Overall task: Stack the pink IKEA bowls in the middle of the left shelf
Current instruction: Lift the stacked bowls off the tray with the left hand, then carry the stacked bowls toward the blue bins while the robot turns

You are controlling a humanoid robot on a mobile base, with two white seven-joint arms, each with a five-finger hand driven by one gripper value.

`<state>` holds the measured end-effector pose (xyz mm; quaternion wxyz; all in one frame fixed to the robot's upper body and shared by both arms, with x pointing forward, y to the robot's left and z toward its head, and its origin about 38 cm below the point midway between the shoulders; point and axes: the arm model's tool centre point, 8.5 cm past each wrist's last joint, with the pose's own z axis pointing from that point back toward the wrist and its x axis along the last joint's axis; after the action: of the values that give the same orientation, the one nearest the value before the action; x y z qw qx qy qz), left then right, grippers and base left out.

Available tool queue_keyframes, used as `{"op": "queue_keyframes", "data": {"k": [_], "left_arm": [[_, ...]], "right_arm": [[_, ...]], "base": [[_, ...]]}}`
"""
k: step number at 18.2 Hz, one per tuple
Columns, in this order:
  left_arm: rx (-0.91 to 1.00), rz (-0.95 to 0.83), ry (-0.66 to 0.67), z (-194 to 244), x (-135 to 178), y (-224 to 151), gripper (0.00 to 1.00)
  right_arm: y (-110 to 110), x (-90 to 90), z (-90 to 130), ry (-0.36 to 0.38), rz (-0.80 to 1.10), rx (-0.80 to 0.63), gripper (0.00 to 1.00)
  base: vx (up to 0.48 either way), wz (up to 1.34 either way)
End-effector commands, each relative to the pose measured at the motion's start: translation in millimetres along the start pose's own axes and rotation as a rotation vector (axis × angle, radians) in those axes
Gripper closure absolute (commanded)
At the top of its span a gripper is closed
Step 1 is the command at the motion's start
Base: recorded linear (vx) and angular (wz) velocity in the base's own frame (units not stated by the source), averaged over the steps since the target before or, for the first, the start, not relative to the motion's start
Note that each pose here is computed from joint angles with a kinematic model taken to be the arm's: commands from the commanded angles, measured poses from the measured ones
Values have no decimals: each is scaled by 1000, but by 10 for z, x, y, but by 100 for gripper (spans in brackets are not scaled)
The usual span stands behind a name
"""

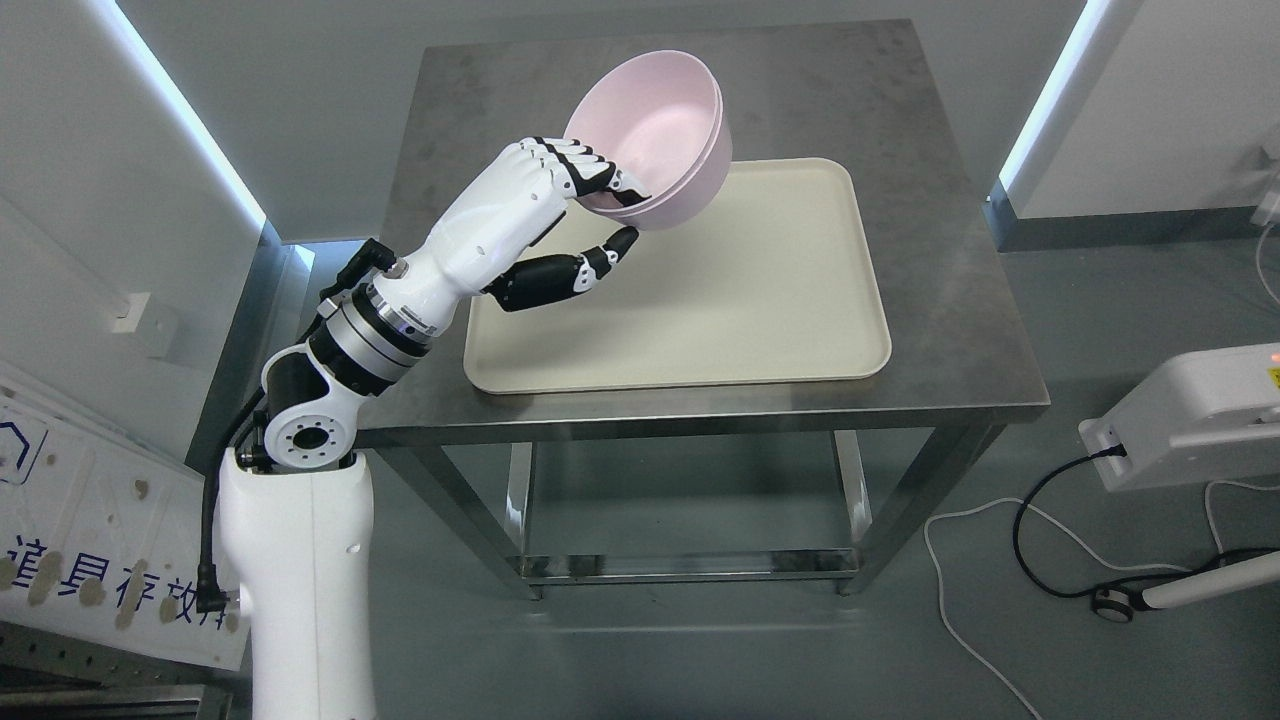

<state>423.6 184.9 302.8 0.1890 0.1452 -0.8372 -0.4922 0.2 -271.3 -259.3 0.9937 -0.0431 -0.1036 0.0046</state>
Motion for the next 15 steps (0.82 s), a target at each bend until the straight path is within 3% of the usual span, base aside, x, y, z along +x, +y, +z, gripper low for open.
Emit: {"op": "queue_keyframes", "data": {"k": [1,8,15], "left_arm": [[25,-22,21,121,-38,127,96],[47,-1,-2,111,-11,143,96],[31,10,-27,43,37,86,96]], "right_arm": [[-115,56,-11,-17,-2,-19,0],[-115,56,-11,-17,-2,-19,0],[-115,56,-11,-17,-2,-19,0]], "base": [[-127,12],[-225,38],[-381,-125]]}}
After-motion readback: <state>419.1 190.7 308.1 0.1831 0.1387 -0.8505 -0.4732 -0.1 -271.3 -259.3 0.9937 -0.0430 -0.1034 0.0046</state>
